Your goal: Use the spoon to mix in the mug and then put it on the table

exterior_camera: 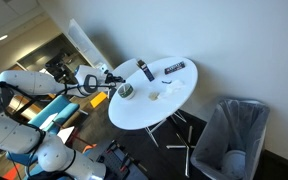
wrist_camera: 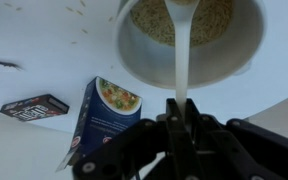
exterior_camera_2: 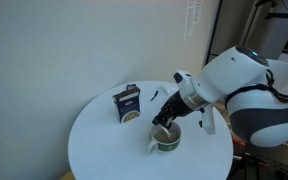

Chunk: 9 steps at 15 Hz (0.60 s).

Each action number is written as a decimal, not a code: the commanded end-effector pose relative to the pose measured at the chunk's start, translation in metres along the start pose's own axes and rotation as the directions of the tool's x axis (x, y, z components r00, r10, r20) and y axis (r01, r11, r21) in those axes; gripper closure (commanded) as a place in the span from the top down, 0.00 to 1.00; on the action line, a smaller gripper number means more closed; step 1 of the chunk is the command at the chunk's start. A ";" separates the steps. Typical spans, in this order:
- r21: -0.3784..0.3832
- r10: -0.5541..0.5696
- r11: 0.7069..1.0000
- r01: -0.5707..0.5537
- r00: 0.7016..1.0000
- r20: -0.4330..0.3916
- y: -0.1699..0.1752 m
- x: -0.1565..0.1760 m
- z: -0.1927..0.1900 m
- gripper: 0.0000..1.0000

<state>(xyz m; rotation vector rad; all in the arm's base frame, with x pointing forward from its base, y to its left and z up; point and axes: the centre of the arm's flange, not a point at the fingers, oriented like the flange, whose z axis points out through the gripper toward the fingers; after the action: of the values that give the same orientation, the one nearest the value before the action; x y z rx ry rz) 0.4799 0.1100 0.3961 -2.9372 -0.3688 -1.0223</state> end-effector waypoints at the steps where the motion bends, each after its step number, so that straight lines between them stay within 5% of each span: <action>1: -0.057 0.001 0.998 -0.001 1.000 -0.003 0.003 -0.011 -0.009 0.03; 9: -0.002 -0.104 0.995 0.104 0.990 -0.094 0.004 -0.017 0.002 0.03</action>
<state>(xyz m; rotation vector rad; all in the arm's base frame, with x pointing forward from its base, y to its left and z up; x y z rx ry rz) 0.4736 0.0971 0.3952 -2.9431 -0.4564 -1.1162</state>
